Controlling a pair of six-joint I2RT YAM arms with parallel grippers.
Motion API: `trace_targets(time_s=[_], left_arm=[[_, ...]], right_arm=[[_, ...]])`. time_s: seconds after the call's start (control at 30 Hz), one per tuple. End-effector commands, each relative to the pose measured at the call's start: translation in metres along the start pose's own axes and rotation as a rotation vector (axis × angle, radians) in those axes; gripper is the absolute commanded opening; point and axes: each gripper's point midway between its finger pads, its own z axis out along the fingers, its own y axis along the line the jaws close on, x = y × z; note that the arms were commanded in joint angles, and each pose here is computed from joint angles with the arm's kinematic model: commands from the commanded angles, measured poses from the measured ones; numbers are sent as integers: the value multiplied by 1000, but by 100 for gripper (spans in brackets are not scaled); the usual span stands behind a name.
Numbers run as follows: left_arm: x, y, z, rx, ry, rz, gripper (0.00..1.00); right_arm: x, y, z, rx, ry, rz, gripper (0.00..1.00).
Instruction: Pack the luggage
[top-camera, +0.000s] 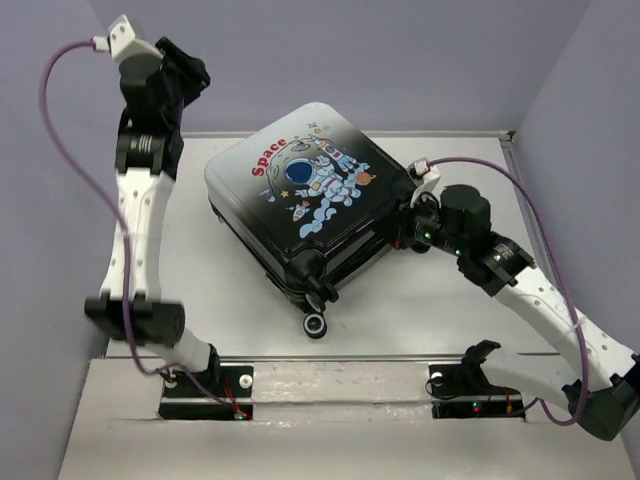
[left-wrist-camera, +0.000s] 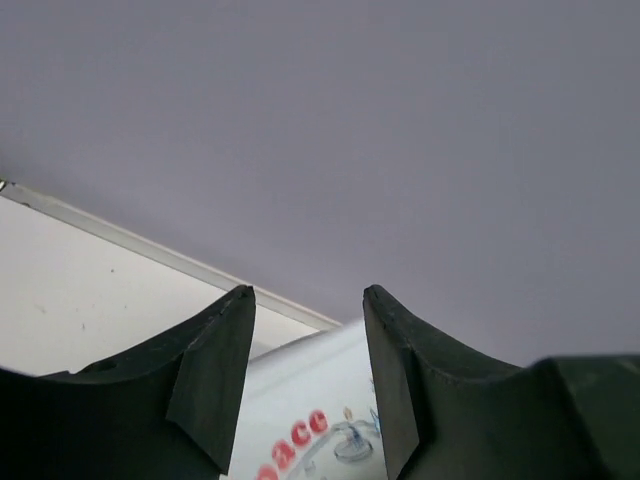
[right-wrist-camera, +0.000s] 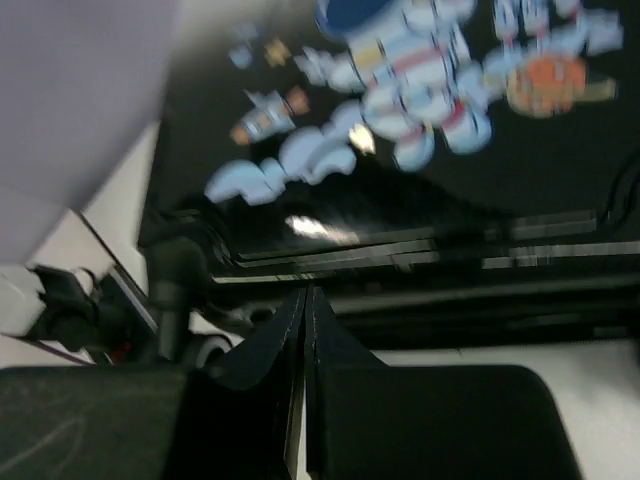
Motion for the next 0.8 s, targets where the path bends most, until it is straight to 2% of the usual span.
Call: trace_targets(time_s=[0.0,0.03,0.07,0.13,0.2,0.3,0.33,0.4,0.53,0.6,0.63,0.67,0.7,0.73,0.77], left_arm=[[55,45,91,-18,260,37,58],[93,73,125,-57,350,42,58],[67,58,131,3,332,48,59],[98,79,164,34,378,18,59],[119,94,176,65,428,-53,59],[172,114,198,75,530,-40,59],[205,114,201,113,602,-51,59],[248,113,197,149,687,-37,59],[299,115,174,152,779,-9,59],[308,117,158,161,782,-41,59],[289,105,150,184,731,-49,59],[313,123,134,142,758,-92,59],[296,117,122,128,713,-102,59],[320,137,101,96,727,-129,59],[322,140,89,74,719,-164,59]], right_arm=[[68,-30,-7,86,109,71,7],[76,-29,-10,80,125,82,7],[95,-29,-12,68,168,90,7],[112,-36,-9,86,212,104,7],[130,-50,0,141,259,116,7],[131,-60,12,185,243,126,7],[134,-69,18,224,249,131,7],[133,-82,33,283,235,132,7],[125,-98,60,350,212,117,7],[116,-105,71,362,192,115,7],[110,-109,76,367,179,105,7],[97,-106,83,354,152,94,7],[96,-111,94,346,154,93,7],[93,-110,100,330,158,75,7],[73,-104,110,306,128,57,7]])
